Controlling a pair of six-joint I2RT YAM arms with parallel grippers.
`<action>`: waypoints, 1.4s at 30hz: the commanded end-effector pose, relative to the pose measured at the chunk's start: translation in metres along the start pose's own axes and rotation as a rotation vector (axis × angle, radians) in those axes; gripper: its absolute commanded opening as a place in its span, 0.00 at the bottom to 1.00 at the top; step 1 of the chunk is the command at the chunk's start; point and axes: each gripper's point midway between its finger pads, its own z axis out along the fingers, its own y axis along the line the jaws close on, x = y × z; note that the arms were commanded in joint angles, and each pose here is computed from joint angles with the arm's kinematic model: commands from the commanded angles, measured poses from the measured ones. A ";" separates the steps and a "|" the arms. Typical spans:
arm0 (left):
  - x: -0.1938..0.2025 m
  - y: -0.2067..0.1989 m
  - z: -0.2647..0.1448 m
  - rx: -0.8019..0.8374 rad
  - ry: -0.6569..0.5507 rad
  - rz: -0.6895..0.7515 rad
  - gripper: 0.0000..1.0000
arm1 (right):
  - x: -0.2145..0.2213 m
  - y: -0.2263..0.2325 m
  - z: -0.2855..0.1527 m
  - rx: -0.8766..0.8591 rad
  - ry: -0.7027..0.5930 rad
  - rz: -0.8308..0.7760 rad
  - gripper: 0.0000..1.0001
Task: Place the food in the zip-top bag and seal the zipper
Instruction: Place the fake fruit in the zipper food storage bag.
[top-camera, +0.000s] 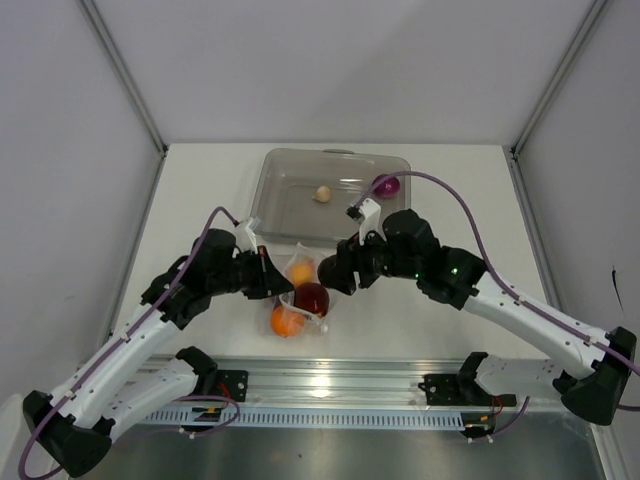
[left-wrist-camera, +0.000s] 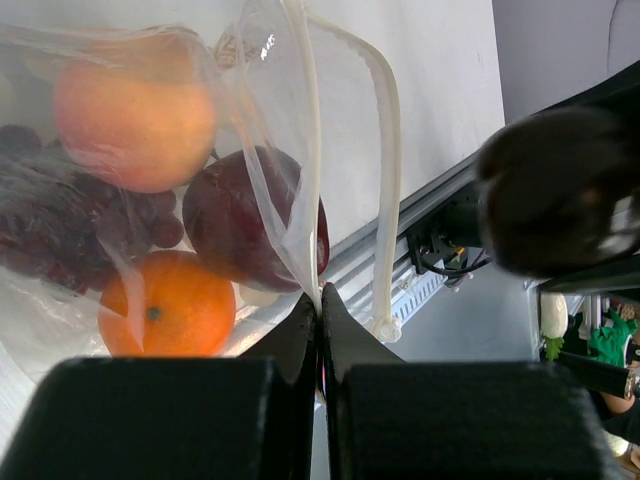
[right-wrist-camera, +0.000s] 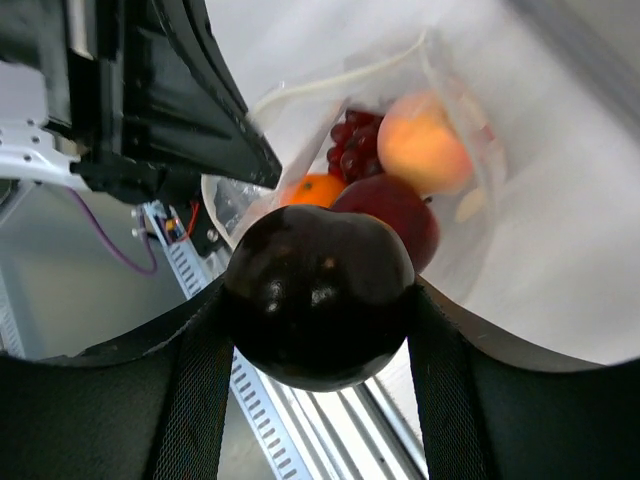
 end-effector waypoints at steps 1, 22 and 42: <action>-0.016 -0.022 -0.010 0.061 -0.044 0.013 0.01 | 0.006 0.011 0.016 -0.042 0.008 0.031 0.00; -0.018 -0.037 -0.025 0.107 -0.057 0.022 0.01 | -0.004 0.006 0.083 -0.012 0.050 0.058 0.91; -0.013 -0.030 -0.023 0.093 -0.049 0.021 0.01 | -0.098 -0.055 0.026 0.216 -0.205 0.063 0.99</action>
